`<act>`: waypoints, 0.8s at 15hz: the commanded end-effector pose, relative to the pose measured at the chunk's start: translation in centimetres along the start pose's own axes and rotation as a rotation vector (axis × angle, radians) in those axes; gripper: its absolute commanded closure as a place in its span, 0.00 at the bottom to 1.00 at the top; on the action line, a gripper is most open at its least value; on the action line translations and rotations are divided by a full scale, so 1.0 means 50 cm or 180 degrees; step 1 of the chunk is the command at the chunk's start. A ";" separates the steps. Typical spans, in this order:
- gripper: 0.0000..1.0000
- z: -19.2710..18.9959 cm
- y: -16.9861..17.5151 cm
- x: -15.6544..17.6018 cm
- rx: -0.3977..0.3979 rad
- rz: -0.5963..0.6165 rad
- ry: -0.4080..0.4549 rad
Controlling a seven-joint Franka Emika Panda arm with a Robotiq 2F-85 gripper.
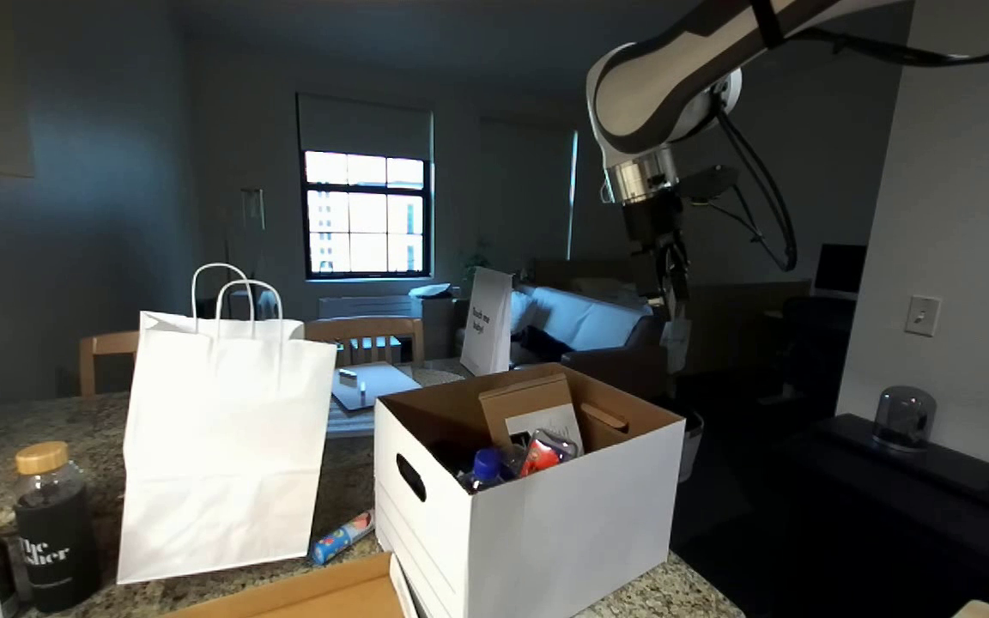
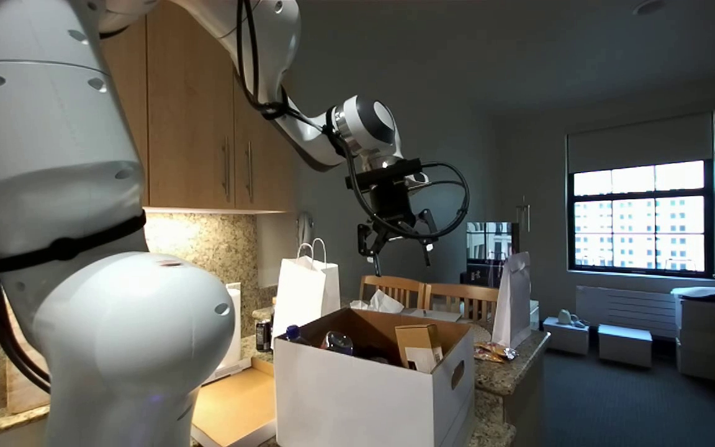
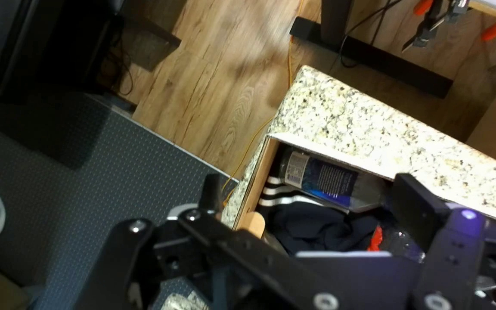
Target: Remove smaller box and three bottles from the bigger box and you put them on the table
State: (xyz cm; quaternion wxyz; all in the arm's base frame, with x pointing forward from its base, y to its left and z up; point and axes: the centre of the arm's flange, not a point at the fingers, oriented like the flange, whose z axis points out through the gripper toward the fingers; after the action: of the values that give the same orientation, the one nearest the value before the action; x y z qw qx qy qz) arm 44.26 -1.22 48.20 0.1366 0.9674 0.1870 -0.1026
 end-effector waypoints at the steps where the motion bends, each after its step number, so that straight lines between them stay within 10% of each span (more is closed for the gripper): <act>1: 0.00 -0.045 -0.021 0.014 -0.0394 -0.0365 0.0306; 6: 0.00 -0.112 -0.016 0.092 -0.0387 -0.0986 0.0866; 12: 0.00 -0.069 0.051 0.236 -0.0020 -0.1711 0.0534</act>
State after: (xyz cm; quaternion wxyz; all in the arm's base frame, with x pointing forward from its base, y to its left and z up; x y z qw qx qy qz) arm 52.29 1.78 50.47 0.1148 0.9027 0.4145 -0.0109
